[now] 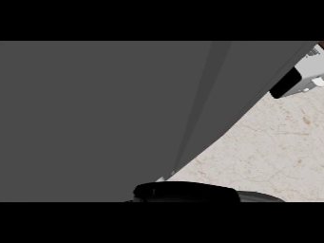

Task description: Pick up the bottled water, place it into the cabinet and close the cabinet

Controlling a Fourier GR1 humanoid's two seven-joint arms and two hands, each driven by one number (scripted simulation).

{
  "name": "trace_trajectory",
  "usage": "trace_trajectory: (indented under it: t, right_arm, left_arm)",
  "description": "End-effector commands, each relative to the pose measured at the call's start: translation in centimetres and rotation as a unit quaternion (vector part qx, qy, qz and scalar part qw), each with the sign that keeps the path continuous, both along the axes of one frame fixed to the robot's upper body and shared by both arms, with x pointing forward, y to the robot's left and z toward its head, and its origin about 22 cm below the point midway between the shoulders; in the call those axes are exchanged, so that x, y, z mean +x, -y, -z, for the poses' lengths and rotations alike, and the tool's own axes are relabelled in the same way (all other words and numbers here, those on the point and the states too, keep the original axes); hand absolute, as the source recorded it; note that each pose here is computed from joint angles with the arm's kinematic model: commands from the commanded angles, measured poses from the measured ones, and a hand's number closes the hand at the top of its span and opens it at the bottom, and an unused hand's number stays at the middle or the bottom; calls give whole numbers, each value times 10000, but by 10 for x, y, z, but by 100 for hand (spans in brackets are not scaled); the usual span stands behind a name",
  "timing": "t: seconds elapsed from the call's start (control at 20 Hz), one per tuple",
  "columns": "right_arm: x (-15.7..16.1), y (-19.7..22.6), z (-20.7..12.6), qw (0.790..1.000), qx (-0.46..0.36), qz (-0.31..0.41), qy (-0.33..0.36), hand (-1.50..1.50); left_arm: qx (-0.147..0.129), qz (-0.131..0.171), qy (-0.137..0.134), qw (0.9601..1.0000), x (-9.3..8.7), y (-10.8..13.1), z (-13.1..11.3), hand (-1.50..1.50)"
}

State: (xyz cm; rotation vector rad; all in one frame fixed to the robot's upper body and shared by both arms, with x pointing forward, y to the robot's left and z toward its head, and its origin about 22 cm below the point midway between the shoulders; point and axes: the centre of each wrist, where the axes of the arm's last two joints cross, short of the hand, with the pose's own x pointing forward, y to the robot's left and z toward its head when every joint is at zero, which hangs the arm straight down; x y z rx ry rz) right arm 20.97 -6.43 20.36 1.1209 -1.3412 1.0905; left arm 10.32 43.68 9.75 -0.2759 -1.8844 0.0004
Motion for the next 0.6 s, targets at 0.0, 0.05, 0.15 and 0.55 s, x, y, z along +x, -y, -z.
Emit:
trace_trajectory:
  t: [0.0,0.05,0.15,0.55]
  right_arm:
    - [21,-36,-31,9987,-68,41,-495,150]
    - [22,-43,-33,9978,-184,77,-632,150]
    - [43,-49,-27,9940,-173,280,-1044,150]
    - [101,-50,-17,9844,-32,583,-1660,150]
  left_arm:
    - [-71,-172,-7,9998,-12,-12,-3,-150]
    - [-112,-170,-51,9998,-22,-19,4,-150]
    - [-67,-262,-19,9996,-22,-22,3,-150]
    - [-88,-389,48,9992,-43,-37,0,-150]
